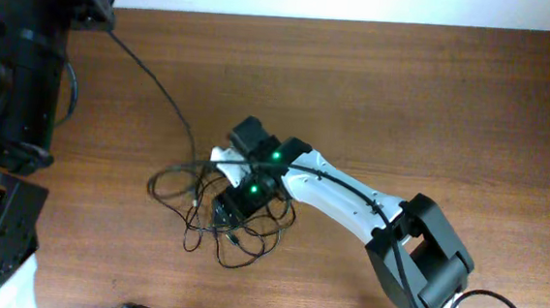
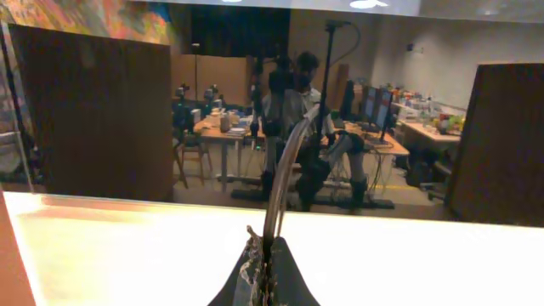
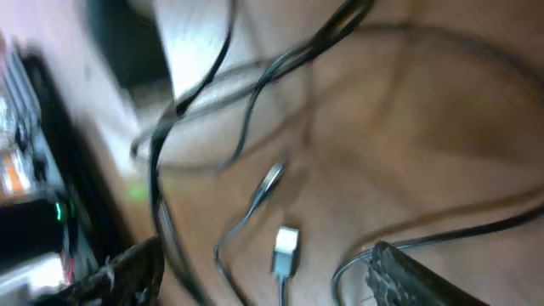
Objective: Untangle cables
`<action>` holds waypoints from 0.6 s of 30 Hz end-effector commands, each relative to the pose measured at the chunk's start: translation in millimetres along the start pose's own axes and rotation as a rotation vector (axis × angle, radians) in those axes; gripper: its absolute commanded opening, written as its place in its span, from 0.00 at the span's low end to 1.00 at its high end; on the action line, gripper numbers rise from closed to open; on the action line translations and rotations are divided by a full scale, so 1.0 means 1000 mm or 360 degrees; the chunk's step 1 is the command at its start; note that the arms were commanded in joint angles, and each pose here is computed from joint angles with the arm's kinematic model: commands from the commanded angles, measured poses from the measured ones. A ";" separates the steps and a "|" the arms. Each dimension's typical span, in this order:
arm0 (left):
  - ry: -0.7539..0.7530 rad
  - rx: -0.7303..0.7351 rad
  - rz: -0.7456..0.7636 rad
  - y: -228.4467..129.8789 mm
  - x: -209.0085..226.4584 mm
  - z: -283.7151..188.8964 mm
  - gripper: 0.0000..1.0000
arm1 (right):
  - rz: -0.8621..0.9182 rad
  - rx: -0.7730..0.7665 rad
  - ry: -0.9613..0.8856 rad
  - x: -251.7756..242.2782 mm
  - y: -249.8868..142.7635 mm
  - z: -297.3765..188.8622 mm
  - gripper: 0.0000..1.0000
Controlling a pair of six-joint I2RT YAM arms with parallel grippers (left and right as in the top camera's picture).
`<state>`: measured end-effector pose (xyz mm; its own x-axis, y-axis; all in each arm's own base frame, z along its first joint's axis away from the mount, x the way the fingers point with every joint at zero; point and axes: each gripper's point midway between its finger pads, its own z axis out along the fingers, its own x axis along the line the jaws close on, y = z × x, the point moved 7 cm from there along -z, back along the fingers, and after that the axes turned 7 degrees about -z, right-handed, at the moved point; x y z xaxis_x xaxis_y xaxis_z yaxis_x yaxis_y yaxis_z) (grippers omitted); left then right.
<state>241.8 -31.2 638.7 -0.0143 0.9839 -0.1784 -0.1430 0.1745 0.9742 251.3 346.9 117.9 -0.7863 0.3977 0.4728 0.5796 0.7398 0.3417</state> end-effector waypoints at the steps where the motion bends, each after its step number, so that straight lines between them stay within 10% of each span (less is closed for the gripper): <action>1: 0.0033 -0.0021 0.0017 0.004 0.004 -0.002 0.00 | -0.0354 0.0085 0.0091 0.022 -0.009 0.012 0.78; 5: 0.0035 -0.0014 0.0019 0.003 0.004 -0.002 0.00 | -0.0295 0.0181 0.0130 0.029 -0.018 0.030 0.69; 10: -0.0013 0.0070 0.0039 -0.007 0.001 0.001 0.00 | 0.0066 0.0053 -0.0090 -0.012 0.000 0.005 0.04; 18: 0.0004 0.0467 0.0133 -0.068 -0.004 0.042 0.00 | 0.0705 -0.0445 -0.0760 -0.106 0.036 -0.220 0.04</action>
<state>282.4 -43.8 585.4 -0.0167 0.9940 -0.1080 0.1270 0.1093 0.9859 385.7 245.0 221.8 -0.5357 0.7886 0.3020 0.8289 0.4231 0.3659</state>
